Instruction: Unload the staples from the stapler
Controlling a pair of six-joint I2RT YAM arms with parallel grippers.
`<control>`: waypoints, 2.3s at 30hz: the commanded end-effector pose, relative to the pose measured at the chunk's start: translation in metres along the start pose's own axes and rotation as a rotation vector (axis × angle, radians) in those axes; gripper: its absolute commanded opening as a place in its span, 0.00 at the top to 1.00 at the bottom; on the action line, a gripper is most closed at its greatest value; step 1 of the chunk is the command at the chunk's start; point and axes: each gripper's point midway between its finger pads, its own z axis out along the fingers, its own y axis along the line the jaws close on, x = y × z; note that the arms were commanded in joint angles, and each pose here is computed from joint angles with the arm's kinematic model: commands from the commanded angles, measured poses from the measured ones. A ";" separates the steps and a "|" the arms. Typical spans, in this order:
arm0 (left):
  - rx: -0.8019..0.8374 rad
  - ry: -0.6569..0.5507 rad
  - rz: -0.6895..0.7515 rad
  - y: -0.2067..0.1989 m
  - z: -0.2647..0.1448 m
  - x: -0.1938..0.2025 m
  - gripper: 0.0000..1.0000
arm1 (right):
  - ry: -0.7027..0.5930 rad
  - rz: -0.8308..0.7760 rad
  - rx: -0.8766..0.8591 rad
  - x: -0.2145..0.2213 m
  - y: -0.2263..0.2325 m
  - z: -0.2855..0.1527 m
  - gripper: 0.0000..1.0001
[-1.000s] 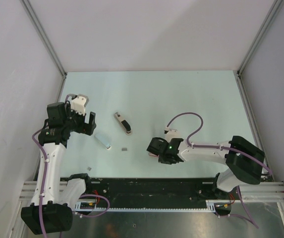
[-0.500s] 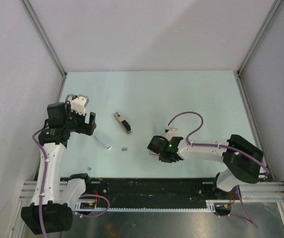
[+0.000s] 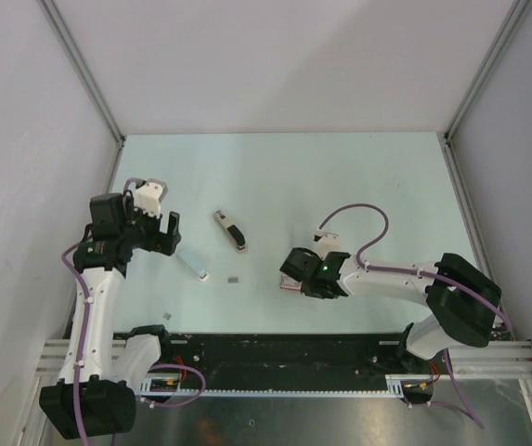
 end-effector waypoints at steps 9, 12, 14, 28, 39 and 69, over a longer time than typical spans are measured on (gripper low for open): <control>0.031 -0.018 0.003 -0.005 -0.001 0.000 0.04 | -0.023 0.005 -0.010 -0.008 0.001 -0.002 1.00; 0.034 -0.022 0.004 -0.006 -0.001 -0.001 0.04 | -0.027 0.022 -0.020 -0.011 0.001 -0.006 0.97; 0.037 -0.021 0.003 -0.006 -0.001 -0.001 0.04 | -0.032 0.034 -0.014 -0.014 -0.001 -0.006 0.92; 0.027 -0.021 0.014 -0.005 -0.002 0.001 0.05 | 0.005 0.071 -0.039 -0.020 0.009 0.015 0.75; 0.035 -0.020 0.012 -0.006 -0.001 0.001 0.05 | 0.028 0.061 -0.005 -0.011 0.002 0.013 0.66; 0.030 -0.021 0.013 -0.006 -0.002 0.003 0.05 | -0.035 0.053 -0.063 -0.024 0.011 -0.005 0.80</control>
